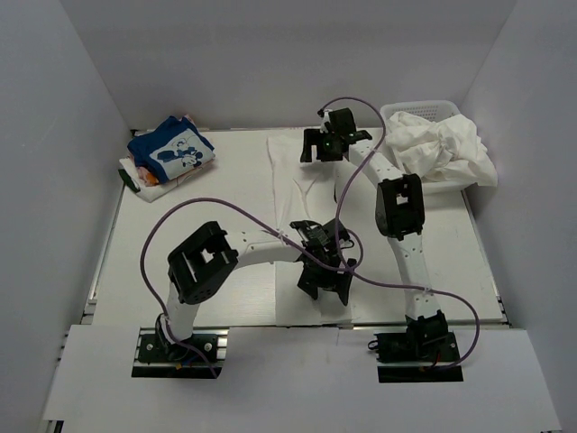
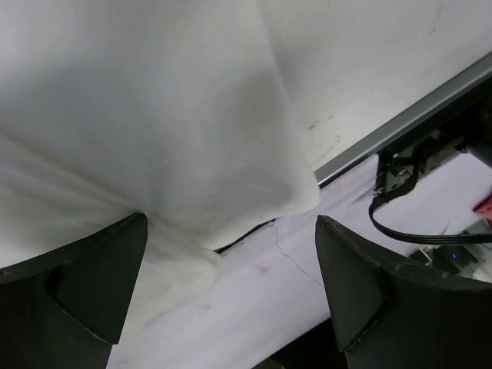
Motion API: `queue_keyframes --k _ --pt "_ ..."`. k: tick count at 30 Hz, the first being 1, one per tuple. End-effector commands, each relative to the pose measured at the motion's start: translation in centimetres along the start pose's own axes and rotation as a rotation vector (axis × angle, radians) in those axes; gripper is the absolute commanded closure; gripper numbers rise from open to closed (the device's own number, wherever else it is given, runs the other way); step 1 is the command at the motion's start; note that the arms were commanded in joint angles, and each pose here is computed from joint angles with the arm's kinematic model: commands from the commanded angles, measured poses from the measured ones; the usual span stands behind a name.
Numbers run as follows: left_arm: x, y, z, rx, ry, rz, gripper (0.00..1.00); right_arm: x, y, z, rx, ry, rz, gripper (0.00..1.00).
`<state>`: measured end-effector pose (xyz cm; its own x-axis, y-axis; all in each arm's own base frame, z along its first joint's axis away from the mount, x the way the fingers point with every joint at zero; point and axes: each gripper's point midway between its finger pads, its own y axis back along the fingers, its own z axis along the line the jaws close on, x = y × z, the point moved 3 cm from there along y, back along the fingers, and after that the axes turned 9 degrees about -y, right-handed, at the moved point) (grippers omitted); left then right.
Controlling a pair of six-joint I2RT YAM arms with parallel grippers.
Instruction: Fold and stack the t-shirts
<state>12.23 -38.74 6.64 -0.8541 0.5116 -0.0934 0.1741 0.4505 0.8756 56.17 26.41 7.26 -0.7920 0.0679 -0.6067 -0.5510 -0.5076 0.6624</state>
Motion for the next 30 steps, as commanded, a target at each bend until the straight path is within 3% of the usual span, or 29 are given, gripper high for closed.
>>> queue_keyframes --k 1,3,5,7,10,12,13,17,20,24,25,30 --pt "-1.0 3.5 -0.9 -0.050 -0.037 -0.107 0.00 -7.1 7.6 3.9 -0.065 0.138 -0.181 0.10" --pt "-0.6 6.1 -2.0 -0.055 -0.070 -0.154 0.00 -8.9 10.4 5.1 -0.084 0.201 -0.240 0.10" --pt "1.3 7.4 -1.2 -0.110 -0.059 -0.116 0.00 -10.0 14.0 6.2 -0.089 0.205 -0.272 0.10" --pt "3.3 9.6 -0.8 -0.144 -0.048 -0.108 0.00 -9.1 15.6 6.7 -0.101 0.196 -0.241 0.10" --pt "6.1 11.6 1.7 -0.202 0.070 -0.142 0.00 -4.0 19.1 5.8 -0.043 0.091 -0.205 0.10" --pt "8.1 11.5 4.5 -0.268 0.191 -0.163 0.00 1.7 19.6 3.0 0.055 -0.004 -0.137 0.10" --pt "8.4 11.7 5.3 -0.290 0.214 -0.203 0.00 2.1 22.0 3.6 0.061 -0.024 -0.166 0.10" --pt "9.5 10.5 6.1 -0.161 0.241 -0.257 0.00 8.3 25.9 1.4 0.182 -0.113 -0.138 0.10" --pt "10.5 8.5 6.0 -0.073 0.244 -0.195 0.00 16.4 28.3 0.8 0.201 -0.181 0.075 0.10" --pt "10.2 6.6 5.3 -0.005 0.217 -0.136 0.03 25.1 31.4 2.5 0.082 -0.250 0.269 0.10" --pt "10.4 6.0 5.6 -0.009 0.223 -0.117 0.03 28.2 32.1 2.3 0.086 -0.277 0.371 0.10" --pt "11.7 4.1 5.0 0.088 0.280 -0.053 0.14 34.1 34.5 4.0 -0.046 -0.343 0.546 0.10"
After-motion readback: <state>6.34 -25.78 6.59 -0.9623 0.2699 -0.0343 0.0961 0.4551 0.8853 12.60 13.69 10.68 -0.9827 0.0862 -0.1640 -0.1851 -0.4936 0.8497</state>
